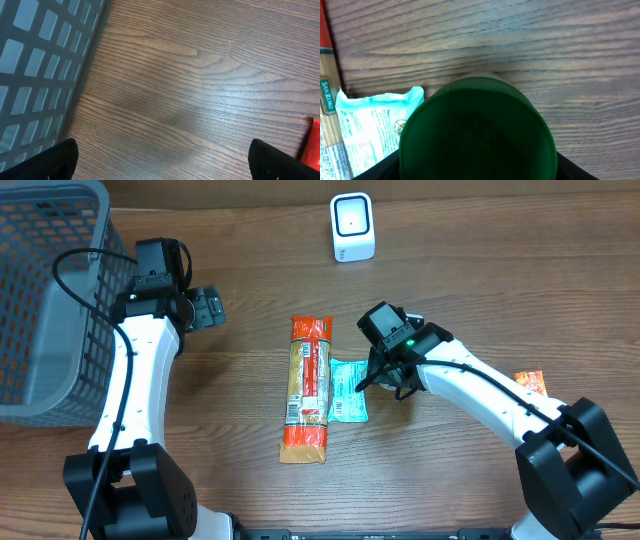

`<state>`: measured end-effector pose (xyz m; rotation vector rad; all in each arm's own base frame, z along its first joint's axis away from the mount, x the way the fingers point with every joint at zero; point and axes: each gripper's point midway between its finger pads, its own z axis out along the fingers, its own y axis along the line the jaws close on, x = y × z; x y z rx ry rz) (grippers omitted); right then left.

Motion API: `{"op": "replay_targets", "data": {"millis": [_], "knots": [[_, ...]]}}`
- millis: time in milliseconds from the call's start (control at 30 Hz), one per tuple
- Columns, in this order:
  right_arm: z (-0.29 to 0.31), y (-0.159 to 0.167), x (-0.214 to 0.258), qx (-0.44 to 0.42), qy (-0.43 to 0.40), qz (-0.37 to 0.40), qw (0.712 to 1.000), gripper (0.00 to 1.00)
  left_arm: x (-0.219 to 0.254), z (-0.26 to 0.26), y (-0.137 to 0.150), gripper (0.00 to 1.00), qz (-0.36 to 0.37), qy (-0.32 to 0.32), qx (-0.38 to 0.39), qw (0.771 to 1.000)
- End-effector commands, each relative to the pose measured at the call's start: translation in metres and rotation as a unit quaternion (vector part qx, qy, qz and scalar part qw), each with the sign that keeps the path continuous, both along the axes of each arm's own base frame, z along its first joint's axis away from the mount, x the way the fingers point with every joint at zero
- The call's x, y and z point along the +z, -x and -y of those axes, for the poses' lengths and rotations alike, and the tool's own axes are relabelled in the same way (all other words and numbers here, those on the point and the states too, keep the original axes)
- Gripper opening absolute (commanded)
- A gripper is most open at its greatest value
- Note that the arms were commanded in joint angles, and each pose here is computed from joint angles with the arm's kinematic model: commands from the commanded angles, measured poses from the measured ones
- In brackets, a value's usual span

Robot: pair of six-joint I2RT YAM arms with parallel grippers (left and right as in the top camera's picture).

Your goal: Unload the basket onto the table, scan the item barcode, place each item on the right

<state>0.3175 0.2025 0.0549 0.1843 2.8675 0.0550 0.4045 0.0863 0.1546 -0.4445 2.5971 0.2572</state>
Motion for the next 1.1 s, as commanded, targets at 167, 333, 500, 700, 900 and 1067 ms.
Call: {"op": "replay_targets", "data": {"millis": [167, 333, 500, 700, 900, 1067], "knots": [[-0.002, -0.001, 0.004, 0.15, 0.039, 0.007, 0.988, 0.74, 0.006, 0.0, -0.004, 1.0, 0.008, -0.003, 0.001, 1.0], [-0.003, -0.001, 0.004, 0.128, 0.03, 0.006, 0.991, 1.0, 0.006, 0.0, -0.004, 1.0, 0.007, -0.003, 0.001, 1.0], [-0.008, -0.001, 0.004, 0.072, -0.004, -0.001, 0.997, 1.0, 0.006, 0.0, -0.004, 1.0, 0.007, -0.003, 0.001, 1.0], [-0.015, -0.001, 0.005, 0.06, -0.092, -0.042, 0.993, 1.0, 0.006, 0.0, -0.004, 1.0, 0.008, -0.003, 0.001, 1.0], [-0.005, -0.003, 0.005, 0.043, -0.103, -0.054, 0.992, 1.0, 0.006, 0.0, -0.004, 1.0, 0.008, -0.003, 0.001, 1.0], [-0.004, -0.004, 0.005, 0.037, -0.102, -0.054, 0.993, 1.0, 0.006, 0.0, -0.004, 1.0, 0.008, -0.003, 0.001, 1.0]]}}
